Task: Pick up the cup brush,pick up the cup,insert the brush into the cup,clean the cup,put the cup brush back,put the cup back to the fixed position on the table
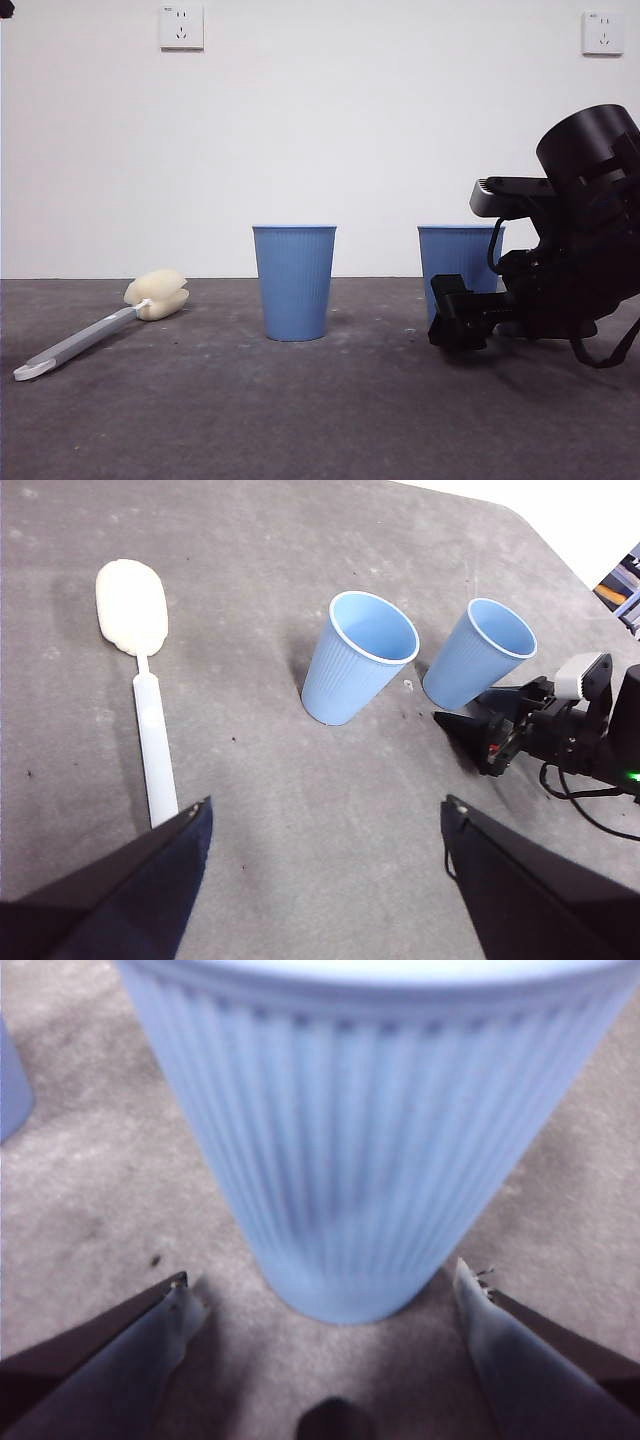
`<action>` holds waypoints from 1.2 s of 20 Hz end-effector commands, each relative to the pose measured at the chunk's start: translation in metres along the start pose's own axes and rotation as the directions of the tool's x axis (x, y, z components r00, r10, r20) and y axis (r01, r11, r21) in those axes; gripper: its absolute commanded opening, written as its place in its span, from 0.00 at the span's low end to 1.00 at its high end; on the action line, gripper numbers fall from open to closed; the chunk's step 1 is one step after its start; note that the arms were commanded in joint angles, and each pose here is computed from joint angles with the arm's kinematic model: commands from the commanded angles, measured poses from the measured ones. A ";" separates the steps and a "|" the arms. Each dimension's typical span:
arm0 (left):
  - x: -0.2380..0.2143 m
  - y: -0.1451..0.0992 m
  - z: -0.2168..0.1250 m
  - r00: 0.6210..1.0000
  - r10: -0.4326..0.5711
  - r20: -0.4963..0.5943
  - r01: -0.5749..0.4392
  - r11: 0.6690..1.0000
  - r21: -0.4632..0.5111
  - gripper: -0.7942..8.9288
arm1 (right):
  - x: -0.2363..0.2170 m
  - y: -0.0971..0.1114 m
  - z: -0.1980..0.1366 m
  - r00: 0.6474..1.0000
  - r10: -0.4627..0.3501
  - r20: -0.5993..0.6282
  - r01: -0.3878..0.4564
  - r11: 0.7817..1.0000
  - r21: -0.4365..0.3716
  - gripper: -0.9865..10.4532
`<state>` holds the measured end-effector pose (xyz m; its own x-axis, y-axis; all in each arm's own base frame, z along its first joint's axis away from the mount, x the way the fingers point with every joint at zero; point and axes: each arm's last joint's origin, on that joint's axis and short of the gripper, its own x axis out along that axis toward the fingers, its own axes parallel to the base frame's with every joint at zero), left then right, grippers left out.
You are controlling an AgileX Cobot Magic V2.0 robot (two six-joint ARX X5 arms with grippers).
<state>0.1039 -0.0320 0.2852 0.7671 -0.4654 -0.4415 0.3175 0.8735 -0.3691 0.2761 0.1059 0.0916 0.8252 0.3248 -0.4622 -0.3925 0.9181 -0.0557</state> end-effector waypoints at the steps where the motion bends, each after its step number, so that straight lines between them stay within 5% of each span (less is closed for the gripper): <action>1: 0.001 0.001 -0.001 1.000 0.002 -0.001 -0.002 1.000 0.017 0.47 | -0.006 0.001 -0.001 0.999 0.007 -0.039 -0.007 1.000 0.006 0.48; 6: 0.001 0.001 -0.001 1.000 0.002 -0.002 -0.002 1.000 0.016 0.47 | -0.044 0.002 0.011 0.996 0.017 -0.087 -0.015 0.999 0.033 0.48; 13: 0.003 0.001 -0.006 0.996 -0.055 -0.071 0.054 0.999 -0.003 0.47 | -0.144 0.021 0.055 0.965 0.220 -0.143 -0.208 0.973 0.097 0.41; 18: 0.006 0.000 -0.007 0.988 -0.105 -0.116 0.104 0.994 -0.022 0.46 | -0.220 0.016 0.081 0.943 0.253 -0.218 -0.236 0.966 0.103 0.34; 20: 0.007 0.001 -0.009 0.985 -0.108 -0.137 0.105 0.994 -0.030 0.38 | -0.242 0.014 0.090 0.940 0.254 -0.228 -0.236 0.966 0.103 0.24; 22: 0.008 0.001 -0.009 0.984 -0.107 -0.146 0.103 0.994 -0.034 0.17 | -0.260 0.012 0.097 0.936 0.254 -0.245 -0.235 0.967 0.103 0.08; 23: 0.008 0.001 -0.009 0.983 -0.110 -0.148 0.106 0.994 -0.035 0.06 | -0.266 0.012 0.099 0.931 0.253 -0.262 -0.234 0.967 0.105 0.08; 24: 0.008 0.001 -0.009 0.981 -0.123 -0.151 0.119 0.992 -0.035 0.07 | -0.271 0.011 0.100 0.925 0.253 -0.283 -0.233 0.967 0.105 0.08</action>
<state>0.1048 -0.0365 0.2761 0.6338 -0.5833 -0.5080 0.3783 0.8066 -0.4542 0.0889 0.0506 0.3057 0.5533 0.4660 -0.6905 -0.5260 0.8382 0.1441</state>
